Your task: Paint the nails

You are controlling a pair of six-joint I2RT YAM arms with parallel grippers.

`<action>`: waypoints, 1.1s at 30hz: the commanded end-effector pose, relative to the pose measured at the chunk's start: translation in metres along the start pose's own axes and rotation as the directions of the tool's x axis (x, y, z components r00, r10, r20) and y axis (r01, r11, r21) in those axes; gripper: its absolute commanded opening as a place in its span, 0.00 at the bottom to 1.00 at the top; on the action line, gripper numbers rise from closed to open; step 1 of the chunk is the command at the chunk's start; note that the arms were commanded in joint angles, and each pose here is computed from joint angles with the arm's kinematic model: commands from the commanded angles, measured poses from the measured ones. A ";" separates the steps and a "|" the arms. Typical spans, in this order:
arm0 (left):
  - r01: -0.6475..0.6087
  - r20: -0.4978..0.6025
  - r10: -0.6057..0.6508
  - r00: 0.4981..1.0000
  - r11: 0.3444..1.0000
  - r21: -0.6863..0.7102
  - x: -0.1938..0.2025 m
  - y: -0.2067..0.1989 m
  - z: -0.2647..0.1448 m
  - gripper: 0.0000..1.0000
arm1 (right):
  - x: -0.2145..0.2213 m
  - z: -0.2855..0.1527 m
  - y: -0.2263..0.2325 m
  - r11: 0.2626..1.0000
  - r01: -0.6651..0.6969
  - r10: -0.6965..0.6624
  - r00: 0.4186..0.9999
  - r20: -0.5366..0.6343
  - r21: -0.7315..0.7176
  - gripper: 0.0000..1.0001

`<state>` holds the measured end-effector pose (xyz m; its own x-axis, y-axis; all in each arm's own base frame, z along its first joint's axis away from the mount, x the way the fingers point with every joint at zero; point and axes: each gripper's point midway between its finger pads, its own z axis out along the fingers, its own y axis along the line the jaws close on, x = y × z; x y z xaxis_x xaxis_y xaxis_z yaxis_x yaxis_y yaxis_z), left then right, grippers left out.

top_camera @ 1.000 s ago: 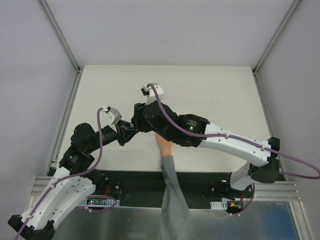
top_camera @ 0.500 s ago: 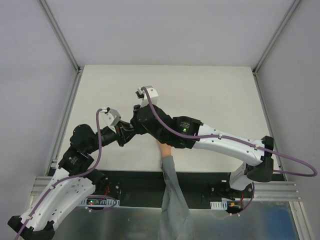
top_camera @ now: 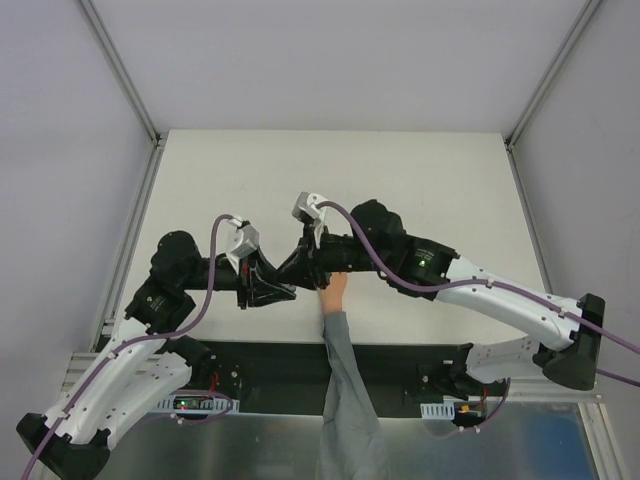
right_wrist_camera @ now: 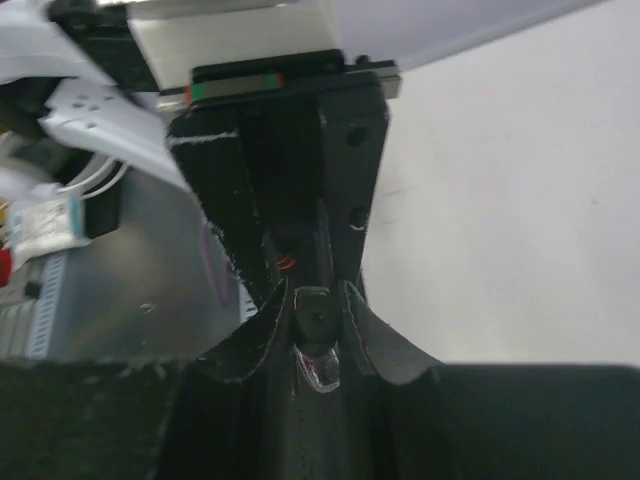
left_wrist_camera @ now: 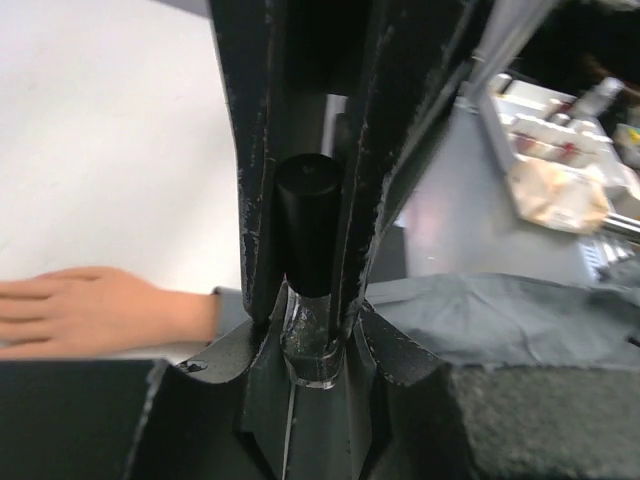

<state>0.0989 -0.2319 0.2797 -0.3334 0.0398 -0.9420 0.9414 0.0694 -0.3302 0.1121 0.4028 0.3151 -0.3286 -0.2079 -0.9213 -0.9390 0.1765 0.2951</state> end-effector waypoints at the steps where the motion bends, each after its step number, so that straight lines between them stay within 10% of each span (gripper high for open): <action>1: -0.131 0.040 0.125 0.991 0.939 0.318 -0.034 -0.074 -0.017 0.00 | 0.014 -0.027 0.070 0.881 0.114 -0.129 0.992 -0.002 -0.460 0.00; 11: -0.199 0.148 0.183 0.972 0.975 0.101 -0.045 -0.054 -0.018 0.00 | -0.011 -0.031 0.055 0.950 0.032 -0.010 0.997 0.074 -0.309 0.02; 15: -0.215 0.183 0.232 0.955 0.971 -0.106 -0.056 -0.023 -0.021 0.00 | -0.036 -0.035 -0.005 0.986 -0.121 0.106 0.987 0.124 0.113 0.52; 22: -0.202 0.124 0.242 0.962 0.941 -0.270 -0.047 0.024 -0.018 0.00 | -0.064 -0.059 -0.019 0.933 -0.191 0.126 0.968 0.218 0.306 0.78; 33: -0.146 0.154 0.250 0.956 0.861 -0.487 -0.043 0.060 -0.037 0.00 | -0.068 -0.026 -0.043 0.803 -0.232 0.112 0.964 0.242 0.549 0.66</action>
<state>0.1527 -0.2024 0.2991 -0.1205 -0.0769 -0.9897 0.8791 0.4549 -0.1423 0.1542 0.3786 0.3813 -0.4105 0.0156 -0.9117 -0.7220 0.6052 0.3354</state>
